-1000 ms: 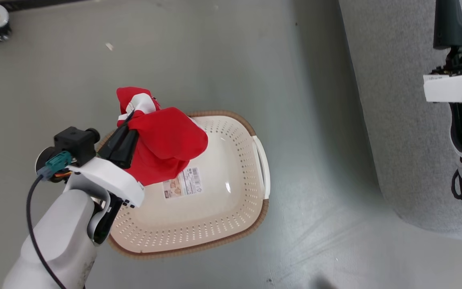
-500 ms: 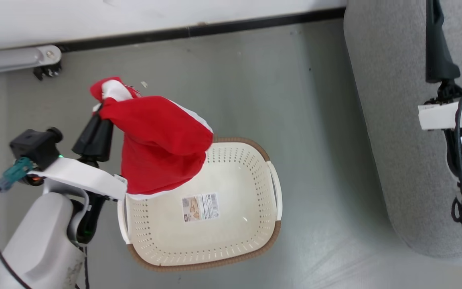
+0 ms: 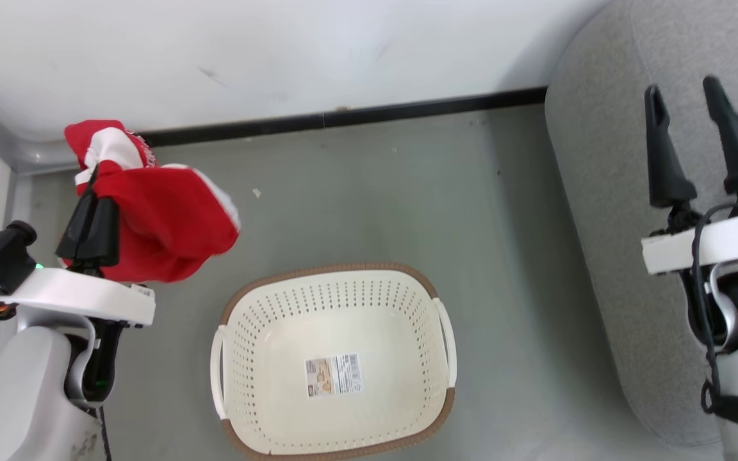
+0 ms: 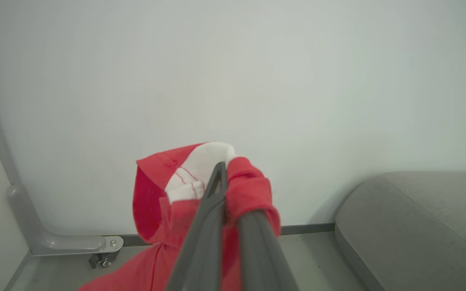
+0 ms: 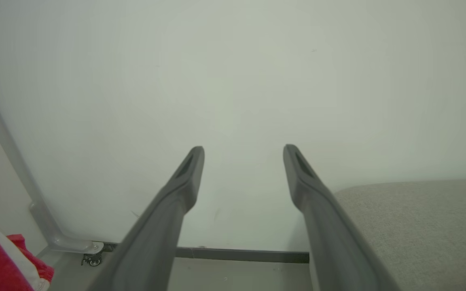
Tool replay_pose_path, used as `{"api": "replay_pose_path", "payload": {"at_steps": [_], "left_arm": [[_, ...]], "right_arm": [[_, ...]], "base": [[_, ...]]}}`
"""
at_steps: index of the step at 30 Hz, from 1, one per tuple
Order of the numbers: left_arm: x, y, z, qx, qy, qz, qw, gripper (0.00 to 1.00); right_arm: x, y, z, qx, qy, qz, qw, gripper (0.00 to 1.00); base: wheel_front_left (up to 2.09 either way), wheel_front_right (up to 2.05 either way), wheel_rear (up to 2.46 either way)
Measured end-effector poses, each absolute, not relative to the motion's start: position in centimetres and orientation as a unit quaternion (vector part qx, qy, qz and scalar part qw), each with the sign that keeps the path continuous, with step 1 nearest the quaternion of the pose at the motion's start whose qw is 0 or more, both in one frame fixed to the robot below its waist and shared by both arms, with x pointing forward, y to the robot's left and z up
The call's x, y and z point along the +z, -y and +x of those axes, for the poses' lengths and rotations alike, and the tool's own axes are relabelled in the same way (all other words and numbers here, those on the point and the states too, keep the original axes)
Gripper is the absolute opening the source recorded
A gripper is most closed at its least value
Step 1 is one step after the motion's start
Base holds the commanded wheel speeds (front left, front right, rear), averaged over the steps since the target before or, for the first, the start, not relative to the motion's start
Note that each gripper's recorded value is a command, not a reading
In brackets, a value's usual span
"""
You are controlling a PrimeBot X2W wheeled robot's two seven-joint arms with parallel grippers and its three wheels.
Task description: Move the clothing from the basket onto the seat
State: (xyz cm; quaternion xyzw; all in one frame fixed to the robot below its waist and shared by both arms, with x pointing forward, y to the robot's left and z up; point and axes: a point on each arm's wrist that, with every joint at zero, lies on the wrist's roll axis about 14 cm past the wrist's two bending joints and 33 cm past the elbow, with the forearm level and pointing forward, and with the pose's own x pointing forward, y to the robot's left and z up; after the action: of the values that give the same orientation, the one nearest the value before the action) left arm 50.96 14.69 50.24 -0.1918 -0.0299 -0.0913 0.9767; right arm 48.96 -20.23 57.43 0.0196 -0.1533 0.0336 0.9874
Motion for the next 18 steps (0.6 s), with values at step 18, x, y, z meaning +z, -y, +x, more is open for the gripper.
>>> {"api": "replay_pose_path", "payload": {"at_steps": [18], "left_arm": [[52.8,-17.9,45.8,-0.048,0.057,-0.147,0.986,0.0]], "right_arm": [[57.0,20.5,42.6,0.013,0.135,0.05,0.989,1.0]], "base": [[0.0,0.0,0.0]]}}
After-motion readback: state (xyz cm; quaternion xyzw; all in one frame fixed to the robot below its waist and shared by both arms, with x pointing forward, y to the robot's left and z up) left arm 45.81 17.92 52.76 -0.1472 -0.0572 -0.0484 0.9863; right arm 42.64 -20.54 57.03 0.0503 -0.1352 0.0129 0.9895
